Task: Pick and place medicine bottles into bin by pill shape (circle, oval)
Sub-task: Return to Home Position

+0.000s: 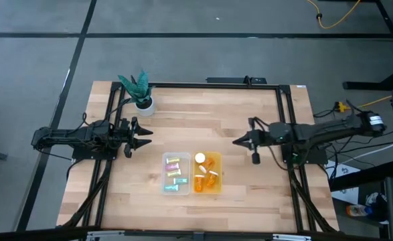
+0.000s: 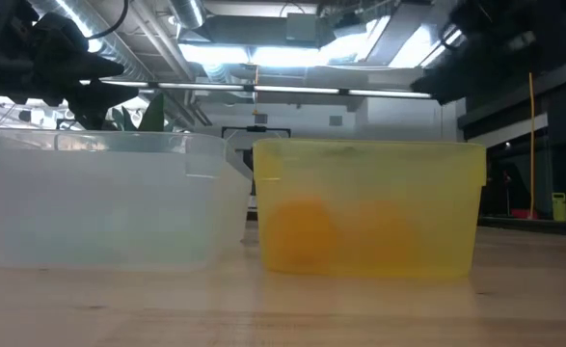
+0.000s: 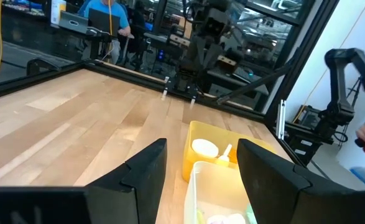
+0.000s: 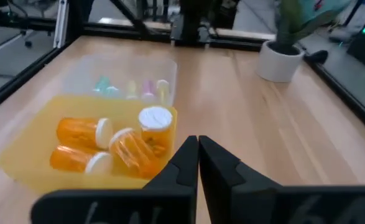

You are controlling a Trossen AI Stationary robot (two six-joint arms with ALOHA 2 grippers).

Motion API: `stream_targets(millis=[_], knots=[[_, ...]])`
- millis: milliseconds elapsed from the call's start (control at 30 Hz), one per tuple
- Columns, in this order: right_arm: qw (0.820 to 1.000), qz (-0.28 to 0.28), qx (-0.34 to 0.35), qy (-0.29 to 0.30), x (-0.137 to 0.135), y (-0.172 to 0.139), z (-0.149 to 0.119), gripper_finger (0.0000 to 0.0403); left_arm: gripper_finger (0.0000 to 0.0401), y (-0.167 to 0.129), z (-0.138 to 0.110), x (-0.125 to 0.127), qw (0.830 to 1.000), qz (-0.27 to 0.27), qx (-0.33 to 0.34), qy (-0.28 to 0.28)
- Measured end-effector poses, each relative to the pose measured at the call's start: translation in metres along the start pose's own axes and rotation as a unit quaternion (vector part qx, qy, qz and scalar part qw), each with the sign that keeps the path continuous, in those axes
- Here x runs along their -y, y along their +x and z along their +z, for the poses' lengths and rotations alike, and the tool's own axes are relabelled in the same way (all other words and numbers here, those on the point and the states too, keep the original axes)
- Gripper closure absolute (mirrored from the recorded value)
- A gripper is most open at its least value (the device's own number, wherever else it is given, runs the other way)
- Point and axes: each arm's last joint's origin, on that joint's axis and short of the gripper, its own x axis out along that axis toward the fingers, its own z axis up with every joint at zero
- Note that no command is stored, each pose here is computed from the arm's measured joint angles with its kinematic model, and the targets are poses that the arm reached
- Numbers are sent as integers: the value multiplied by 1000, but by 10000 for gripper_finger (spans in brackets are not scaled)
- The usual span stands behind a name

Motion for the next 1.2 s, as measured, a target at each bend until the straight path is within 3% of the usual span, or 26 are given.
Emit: stream_targets(millis=[333,800,1200], knots=[[998,-17,56,-4,2,-33,-57,386,211,0,0,0,1000,0,0,0],[986,-68,150,-35,4,-58,-69,386,211,0,0,0,1000,1,0,0],[987,-67,144,-32,4,-62,-72,386,211,0,0,0,1000,1,0,0]])
